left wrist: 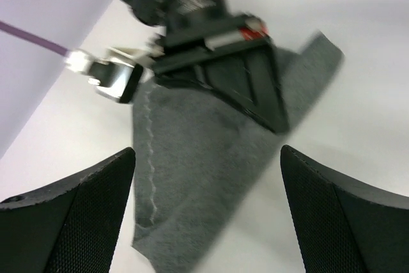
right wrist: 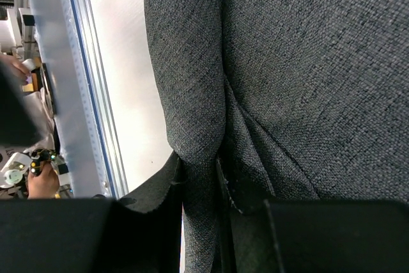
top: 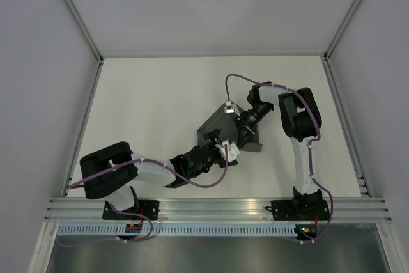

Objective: Fold the napkin, place the utensils inside, and roll it up
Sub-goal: Roll the napkin at the center of the board.

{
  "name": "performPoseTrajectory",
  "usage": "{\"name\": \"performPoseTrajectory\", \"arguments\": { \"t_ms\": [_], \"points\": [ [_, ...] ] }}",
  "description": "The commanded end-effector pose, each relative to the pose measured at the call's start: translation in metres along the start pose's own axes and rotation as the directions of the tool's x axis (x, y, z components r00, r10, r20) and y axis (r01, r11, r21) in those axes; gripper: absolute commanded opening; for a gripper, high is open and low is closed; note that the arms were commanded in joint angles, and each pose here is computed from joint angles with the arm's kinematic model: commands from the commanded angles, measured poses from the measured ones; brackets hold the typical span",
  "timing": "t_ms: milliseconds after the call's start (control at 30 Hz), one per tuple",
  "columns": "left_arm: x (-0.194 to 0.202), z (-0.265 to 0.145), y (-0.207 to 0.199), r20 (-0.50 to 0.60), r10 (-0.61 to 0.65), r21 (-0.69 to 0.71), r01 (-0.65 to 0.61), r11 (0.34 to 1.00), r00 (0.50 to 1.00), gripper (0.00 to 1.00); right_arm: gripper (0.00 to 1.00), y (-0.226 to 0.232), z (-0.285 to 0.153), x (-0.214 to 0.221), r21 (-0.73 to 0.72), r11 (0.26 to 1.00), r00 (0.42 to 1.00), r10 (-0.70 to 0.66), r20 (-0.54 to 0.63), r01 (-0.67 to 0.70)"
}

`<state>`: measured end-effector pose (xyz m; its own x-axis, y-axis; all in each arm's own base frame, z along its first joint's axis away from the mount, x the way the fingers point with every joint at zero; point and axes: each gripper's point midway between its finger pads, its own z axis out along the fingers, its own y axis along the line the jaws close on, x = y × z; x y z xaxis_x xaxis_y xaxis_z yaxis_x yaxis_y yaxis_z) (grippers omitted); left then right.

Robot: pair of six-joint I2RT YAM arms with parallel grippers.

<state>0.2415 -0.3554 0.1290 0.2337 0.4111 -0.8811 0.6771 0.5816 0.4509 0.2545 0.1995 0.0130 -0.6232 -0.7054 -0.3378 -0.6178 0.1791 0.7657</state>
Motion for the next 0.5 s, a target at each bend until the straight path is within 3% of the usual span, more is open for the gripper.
{"name": "performPoseTrajectory", "arguments": {
  "t_ms": [0,167,300,467],
  "points": [
    [0.007,-0.009,-0.031,0.101,0.199,0.112,-0.210,0.971,0.975,0.97,0.00,-0.059,0.005,0.038,0.125,0.989,0.980,-0.054,-0.191,0.079],
    [0.030,-0.012,-0.060,0.078,0.267,0.250,-0.278,0.927,0.960,0.93,0.00,-0.060,0.003,0.035,0.137,0.989,0.981,-0.029,-0.190,0.056],
    [0.036,-0.007,-0.063,0.094,0.336,0.254,-0.349,0.902,0.937,0.92,0.01,-0.059,0.002,0.034,0.143,0.988,0.981,-0.035,-0.190,0.063],
    [0.053,0.007,-0.061,0.051,0.372,0.291,-0.370,0.882,0.927,0.78,0.01,-0.058,0.005,0.036,0.135,0.989,0.982,-0.027,-0.188,0.053]
  ]
}}
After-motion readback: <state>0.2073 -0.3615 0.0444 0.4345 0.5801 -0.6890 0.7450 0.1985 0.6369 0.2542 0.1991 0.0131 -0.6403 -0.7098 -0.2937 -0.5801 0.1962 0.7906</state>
